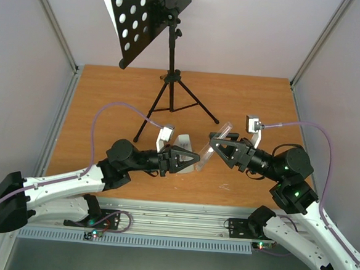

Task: Pack up the instrument practice props
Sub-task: Pick up the cover of the metronome from the center of the board.

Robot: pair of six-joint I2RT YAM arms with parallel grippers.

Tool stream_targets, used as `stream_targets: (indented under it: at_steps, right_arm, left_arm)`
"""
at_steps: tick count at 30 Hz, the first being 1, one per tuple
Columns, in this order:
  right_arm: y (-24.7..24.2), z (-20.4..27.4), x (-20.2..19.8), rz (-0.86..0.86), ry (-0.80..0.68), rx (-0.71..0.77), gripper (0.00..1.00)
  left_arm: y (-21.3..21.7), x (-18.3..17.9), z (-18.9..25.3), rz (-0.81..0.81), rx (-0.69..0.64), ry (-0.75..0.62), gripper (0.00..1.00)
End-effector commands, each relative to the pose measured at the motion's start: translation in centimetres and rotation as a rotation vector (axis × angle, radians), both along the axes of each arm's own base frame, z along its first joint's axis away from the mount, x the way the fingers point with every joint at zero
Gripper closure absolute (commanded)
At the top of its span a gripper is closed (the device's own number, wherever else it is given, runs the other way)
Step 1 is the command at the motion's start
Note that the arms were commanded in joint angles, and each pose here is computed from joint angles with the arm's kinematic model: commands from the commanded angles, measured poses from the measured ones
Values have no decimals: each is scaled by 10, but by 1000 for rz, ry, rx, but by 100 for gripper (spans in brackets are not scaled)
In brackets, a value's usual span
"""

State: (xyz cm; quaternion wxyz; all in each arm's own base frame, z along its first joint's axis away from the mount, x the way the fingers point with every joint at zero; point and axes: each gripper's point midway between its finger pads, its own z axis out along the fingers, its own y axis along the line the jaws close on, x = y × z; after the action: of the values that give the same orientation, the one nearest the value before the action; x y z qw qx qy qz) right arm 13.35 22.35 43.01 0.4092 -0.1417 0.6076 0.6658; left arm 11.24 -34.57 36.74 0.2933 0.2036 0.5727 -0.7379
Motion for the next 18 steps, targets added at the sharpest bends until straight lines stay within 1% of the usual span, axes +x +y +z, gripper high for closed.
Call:
stream_targets:
  at_steps: [1, 5, 9, 13, 14, 18]
  right_arm:
    - [2, 1, 0, 6, -2, 10, 30]
    - [1, 1, 0, 1, -5, 15, 35]
    - [1, 0, -1, 1, -11, 16, 44]
    - [0, -3, 0, -4, -12, 12, 47]
    - [0, -4, 1, -8, -9, 10, 47]
    - [-5, -7, 2, -49, -20, -22, 47]
  left_arm:
    - [5, 2, 6, 29, -39, -36, 100]
    - [4, 3, 7, 28, -40, -38, 99]
    - [4, 3, 5, 31, -37, -34, 99]
    - [5, 4, 5, 36, -36, -32, 100]
    - [5, 4, 4, 38, -32, -29, 98]
    - [5, 7, -1, 56, -16, -18, 72]
